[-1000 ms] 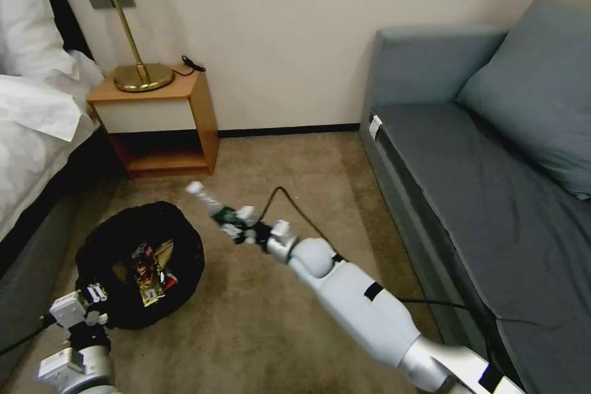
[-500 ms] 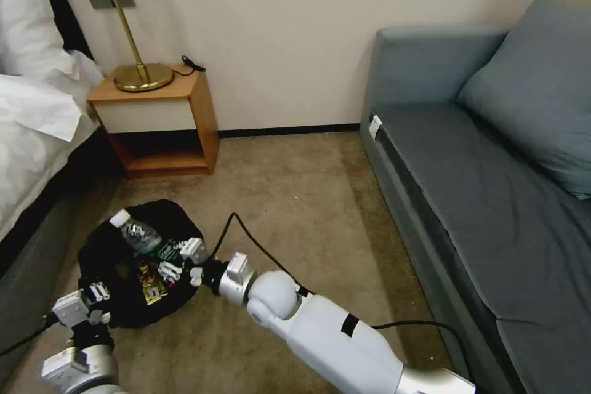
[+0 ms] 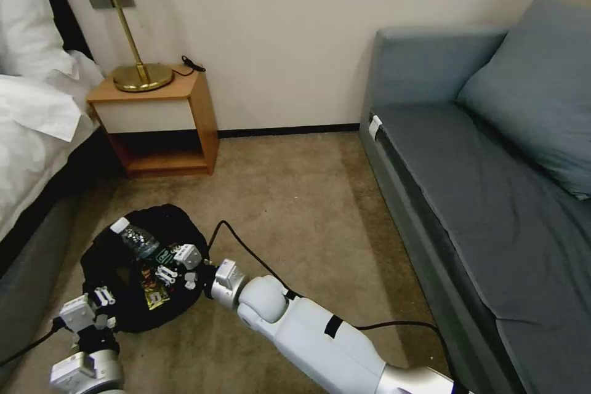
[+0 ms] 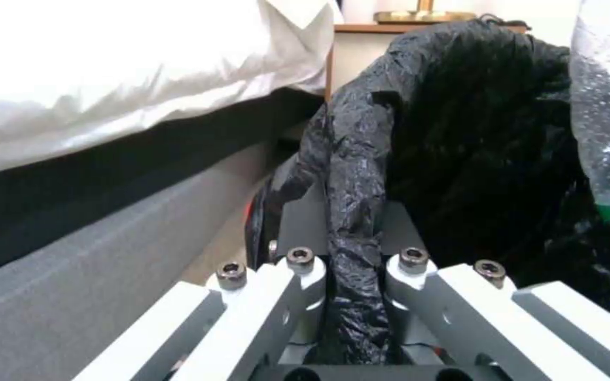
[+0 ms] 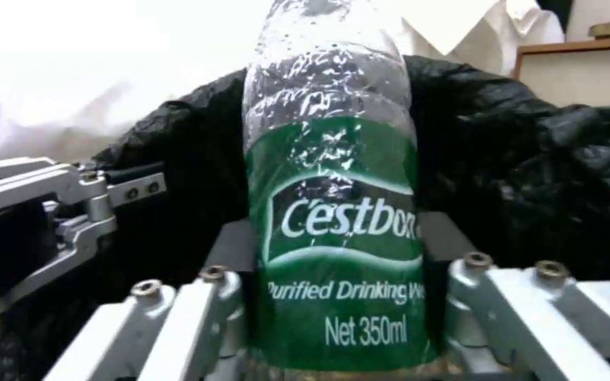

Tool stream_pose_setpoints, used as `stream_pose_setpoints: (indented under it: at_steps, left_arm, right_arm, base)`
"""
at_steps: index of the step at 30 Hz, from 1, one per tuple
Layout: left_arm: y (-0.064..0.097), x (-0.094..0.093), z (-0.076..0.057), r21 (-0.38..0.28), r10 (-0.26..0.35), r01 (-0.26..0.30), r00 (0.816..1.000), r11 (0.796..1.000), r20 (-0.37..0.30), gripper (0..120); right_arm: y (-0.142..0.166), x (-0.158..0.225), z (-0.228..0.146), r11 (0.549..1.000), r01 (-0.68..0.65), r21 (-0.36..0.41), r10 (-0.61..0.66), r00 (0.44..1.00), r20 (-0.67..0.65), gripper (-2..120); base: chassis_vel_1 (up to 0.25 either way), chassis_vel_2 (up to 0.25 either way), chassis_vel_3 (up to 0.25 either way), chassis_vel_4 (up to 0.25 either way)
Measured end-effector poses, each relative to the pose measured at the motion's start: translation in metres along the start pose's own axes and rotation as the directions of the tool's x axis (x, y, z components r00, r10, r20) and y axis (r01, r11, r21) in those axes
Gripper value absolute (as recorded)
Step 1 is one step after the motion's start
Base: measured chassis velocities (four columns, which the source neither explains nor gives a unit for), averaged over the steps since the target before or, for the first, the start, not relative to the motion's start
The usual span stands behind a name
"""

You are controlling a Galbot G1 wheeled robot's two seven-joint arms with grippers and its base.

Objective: Pick up the trash bin, then pick up the garbage on the floor and place it into the trash bin.

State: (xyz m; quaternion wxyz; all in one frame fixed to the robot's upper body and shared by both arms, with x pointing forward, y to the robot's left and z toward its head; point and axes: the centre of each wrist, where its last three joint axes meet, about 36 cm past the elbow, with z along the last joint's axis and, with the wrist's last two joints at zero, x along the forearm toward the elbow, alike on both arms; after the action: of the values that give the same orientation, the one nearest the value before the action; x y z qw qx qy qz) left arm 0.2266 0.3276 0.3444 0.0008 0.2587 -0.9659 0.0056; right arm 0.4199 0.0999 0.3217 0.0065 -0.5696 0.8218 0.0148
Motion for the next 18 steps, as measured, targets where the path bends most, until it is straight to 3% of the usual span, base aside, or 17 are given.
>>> stream_pose_setpoints:
  at_steps: [14,18]
  left_arm:
    - [0.0,-0.001,-0.002,-0.001,0.002,-0.002,1.0,1.0,0.002,6]
    - [0.0,-0.002,-0.001,0.009,0.0,0.0,1.0,1.0,0.0,6]
  right_arm:
    - [-0.008,0.005,0.006,0.999,-0.005,0.037,0.006,1.0,-0.01,96]
    - [-0.011,0.01,0.004,0.999,-0.022,0.037,0.022,1.0,0.002,100]
  base:
    - [0.0,0.0,0.0,0.0]
    - [0.0,0.0,0.0,0.0]
